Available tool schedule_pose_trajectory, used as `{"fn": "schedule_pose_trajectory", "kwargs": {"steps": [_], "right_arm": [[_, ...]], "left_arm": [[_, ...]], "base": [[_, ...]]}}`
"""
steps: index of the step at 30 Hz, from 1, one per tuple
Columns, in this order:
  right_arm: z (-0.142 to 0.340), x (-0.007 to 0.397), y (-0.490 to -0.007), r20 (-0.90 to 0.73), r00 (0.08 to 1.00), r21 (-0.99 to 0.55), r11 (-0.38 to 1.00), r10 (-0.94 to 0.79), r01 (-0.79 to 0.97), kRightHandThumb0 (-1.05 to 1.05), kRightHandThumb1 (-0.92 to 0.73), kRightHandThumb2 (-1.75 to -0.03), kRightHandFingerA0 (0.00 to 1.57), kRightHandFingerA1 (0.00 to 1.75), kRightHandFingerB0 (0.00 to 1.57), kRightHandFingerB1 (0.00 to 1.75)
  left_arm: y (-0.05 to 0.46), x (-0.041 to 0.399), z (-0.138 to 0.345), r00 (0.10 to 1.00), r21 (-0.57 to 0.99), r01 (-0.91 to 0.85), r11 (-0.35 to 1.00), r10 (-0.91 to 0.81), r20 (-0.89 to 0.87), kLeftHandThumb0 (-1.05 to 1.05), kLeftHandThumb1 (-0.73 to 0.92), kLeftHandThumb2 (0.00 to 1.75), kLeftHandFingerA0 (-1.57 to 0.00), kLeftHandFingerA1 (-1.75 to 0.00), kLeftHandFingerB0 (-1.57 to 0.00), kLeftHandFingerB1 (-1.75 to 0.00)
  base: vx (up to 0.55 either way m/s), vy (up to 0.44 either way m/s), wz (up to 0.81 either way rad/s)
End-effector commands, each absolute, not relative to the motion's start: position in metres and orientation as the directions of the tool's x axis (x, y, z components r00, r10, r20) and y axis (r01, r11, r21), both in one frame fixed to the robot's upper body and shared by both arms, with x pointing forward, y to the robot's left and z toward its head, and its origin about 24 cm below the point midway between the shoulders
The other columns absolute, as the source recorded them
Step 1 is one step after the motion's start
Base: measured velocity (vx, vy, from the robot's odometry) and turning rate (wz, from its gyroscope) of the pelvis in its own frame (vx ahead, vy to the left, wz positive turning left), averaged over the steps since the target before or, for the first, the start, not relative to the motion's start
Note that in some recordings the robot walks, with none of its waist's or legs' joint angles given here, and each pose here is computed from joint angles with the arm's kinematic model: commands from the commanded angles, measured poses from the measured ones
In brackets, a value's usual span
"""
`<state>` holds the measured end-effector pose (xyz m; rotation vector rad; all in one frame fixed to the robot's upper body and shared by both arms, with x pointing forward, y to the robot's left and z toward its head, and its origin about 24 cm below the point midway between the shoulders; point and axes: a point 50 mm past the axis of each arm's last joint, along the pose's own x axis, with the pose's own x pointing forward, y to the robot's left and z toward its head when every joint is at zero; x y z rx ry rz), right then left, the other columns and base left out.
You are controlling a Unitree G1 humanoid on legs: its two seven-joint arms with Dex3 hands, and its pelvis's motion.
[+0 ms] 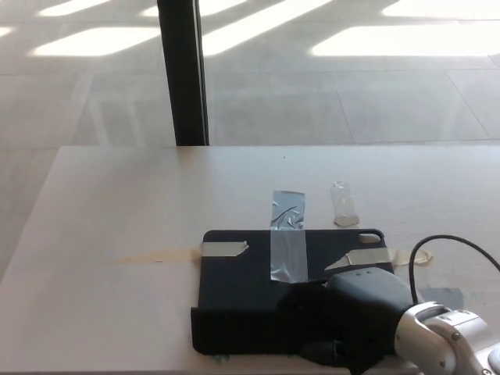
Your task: The robot uses its right hand to open a folded tablet cover kept in the middle of the desk
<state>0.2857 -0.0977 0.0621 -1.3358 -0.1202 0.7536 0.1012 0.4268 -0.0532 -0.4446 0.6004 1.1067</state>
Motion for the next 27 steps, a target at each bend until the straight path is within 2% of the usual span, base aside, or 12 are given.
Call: {"fn": "schedule_pose_trajectory", "kwargs": {"steps": [1,2,3,8,10,11,15,16,17,24,25,27], "right_arm": [[0.001,0.251,-0.108,-0.64,0.66,-0.768,-0.336,0.394,-0.545,-0.85,-0.67,-1.16,0.72,1.15,0.26,0.46],[0.001,0.252,-0.108,-0.64,0.661,-0.768,-0.335,0.392,-0.546,-0.85,-0.67,-1.16,0.72,1.15,0.26,0.46],[0.006,0.245,-0.11,-0.628,0.663,-0.778,-0.314,0.407,-0.545,-0.9,-0.91,-0.68,0.69,0.95,0.4,0.37],[0.017,0.226,-0.113,-0.593,0.679,-0.803,-0.258,0.432,-0.537,-0.88,-0.92,-0.73,0.59,0.59,0.37,0.37],[0.021,0.212,-0.114,-0.568,0.698,-0.819,-0.217,0.436,-0.531,-0.84,-0.74,-1.14,0.56,0.7,0.31,0.49],[0.022,0.208,-0.115,-0.566,0.701,-0.819,-0.199,0.434,-0.538,-0.86,-0.92,-0.71,0.48,0.5,0.36,0.35],[0.024,0.18,-0.119,-0.53,0.711,-0.824,-0.081,0.462,-0.561,-0.82,-0.92,-0.68,0.44,0.45,0.37,0.35],[0.025,0.174,-0.119,-0.53,0.715,-0.819,-0.058,0.457,-0.57,-0.79,-0.72,-1.09,0.43,0.59,0.3,0.49],[0.024,0.166,-0.12,-0.521,0.716,-0.813,-0.014,0.465,-0.582,-0.79,-0.9,-0.67,0.49,0.47,0.36,0.36],[0.022,0.135,-0.119,-0.515,0.707,-0.768,0.105,0.484,-0.631,-0.78,-0.91,-0.67,0.49,0.59,0.34,0.34],[0.021,0.132,-0.119,-0.517,0.709,-0.764,0.116,0.48,-0.635,-0.78,-0.72,-1.08,0.45,0.6,0.27,0.48],[0.019,0.12,-0.118,-0.526,0.705,-0.746,0.141,0.475,-0.651,-0.76,-0.91,-0.67,0.51,0.47,0.33,0.34]], "left_arm": [[0.44,0.104,-0.039,0.288,-0.024,-0.933,0.358,0.707,-0.646,-0.31,0.4,0.61,-0.82,-0.9,-0.79,-0.83],[0.44,0.104,-0.039,0.288,-0.025,-0.933,0.358,0.707,-0.646,-0.31,0.4,0.61,-0.82,-0.9,-0.79,-0.83],[0.44,0.103,-0.039,0.292,-0.03,-0.933,0.358,0.706,-0.646,-0.36,0.28,0.81,-0.81,-0.89,-0.77,-0.85],[0.44,0.104,-0.039,0.295,-0.036,-0.933,0.357,0.705,-0.644,-0.32,0.38,0.61,-0.84,-0.91,-0.81,-0.85],[0.441,0.104,-0.038,0.286,-0.028,-0.936,0.351,0.71,-0.644,-0.31,0.38,0.61,-0.83,-0.9,-0.8,-0.84],[0.441,0.104,-0.038,0.286,-0.026,-0.935,0.353,0.711,-0.642,-0.3,0.38,0.61,-0.82,-0.89,-0.81,-0.85],[0.442,0.104,-0.037,0.287,-0.026,-0.935,0.353,0.711,-0.642,-0.32,0.38,0.6,-0.82,-0.9,-0.79,-0.84],[0.442,0.104,-0.037,0.288,-0.028,-0.935,0.354,0.71,-0.642,-0.32,0.38,0.6,-0.83,-0.9,-0.79,-0.84],[0.442,0.104,-0.038,0.289,-0.03,-0.935,0.353,0.711,-0.641,-0.33,0.37,0.61,-0.86,-0.92,-0.8,-0.85],[0.442,0.106,-0.036,0.296,-0.046,-0.936,0.348,0.714,-0.634,-0.32,0.37,0.61,-0.85,-0.92,-0.81,-0.86],[0.442,0.106,-0.036,0.298,-0.048,-0.936,0.348,0.714,-0.634,-0.32,0.38,0.61,-0.84,-0.92,-0.79,-0.85],[0.442,0.107,-0.036,0.296,-0.042,-0.936,0.35,0.713,-0.636,-0.36,0.26,0.8,-0.85,-0.91,-0.79,-0.86]], "base": [[0.0,0.0,0.0],[0.0,0.0,0.0],[0.0,0.0,0.0],[0.0,0.0,0.0],[0.0,0.0,0.0],[0.0,0.0,0.0],[0.0,0.0,0.0],[0.0,0.0,0.0],[0.0,0.0,0.0],[0.0,0.0,0.0],[0.0,0.0,0.0],[0.0,0.0,0.0]]}}
